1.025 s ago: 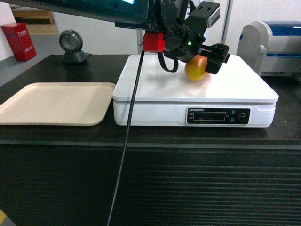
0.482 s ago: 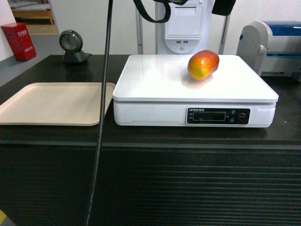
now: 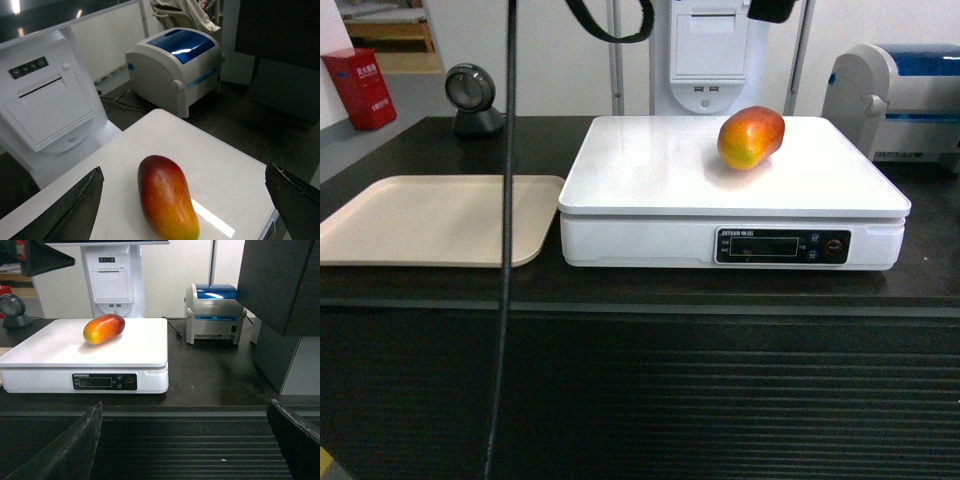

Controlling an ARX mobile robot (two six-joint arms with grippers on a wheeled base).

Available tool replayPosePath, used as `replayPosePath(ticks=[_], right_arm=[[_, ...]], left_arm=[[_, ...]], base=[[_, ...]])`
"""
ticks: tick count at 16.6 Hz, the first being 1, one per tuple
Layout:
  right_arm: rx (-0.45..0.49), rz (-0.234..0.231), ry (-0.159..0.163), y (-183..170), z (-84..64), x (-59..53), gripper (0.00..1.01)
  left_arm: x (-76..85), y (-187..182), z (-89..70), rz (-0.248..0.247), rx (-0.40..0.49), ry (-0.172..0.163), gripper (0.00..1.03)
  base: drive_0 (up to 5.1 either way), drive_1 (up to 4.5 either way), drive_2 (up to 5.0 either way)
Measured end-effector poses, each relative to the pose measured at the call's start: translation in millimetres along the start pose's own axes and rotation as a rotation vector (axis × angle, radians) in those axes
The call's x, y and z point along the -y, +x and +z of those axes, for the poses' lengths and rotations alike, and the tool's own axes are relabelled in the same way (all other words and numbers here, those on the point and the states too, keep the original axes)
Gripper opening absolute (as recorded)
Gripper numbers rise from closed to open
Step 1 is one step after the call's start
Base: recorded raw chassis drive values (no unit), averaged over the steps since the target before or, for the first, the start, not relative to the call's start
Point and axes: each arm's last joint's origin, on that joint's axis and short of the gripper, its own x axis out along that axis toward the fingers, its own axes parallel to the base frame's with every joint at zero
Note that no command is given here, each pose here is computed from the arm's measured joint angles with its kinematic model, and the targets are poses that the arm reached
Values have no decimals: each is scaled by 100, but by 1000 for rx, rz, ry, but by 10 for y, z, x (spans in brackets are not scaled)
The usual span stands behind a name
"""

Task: Place dark red mango on scale at checkout

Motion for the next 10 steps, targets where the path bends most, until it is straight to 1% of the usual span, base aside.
replayPosePath(ticks=[4,8,10], right_arm=[[0,0,0,0,0,0,98],[0,0,0,0,0,0,98],[0,0,0,0,0,0,98]], left_arm=[[-62,-160,-12,28,22,4,98],[-176,-393,-35,70,44,8,98],[-318,-642,-59,130,50,5,98]], base=[[0,0,0],[0,0,0],[0,0,0]])
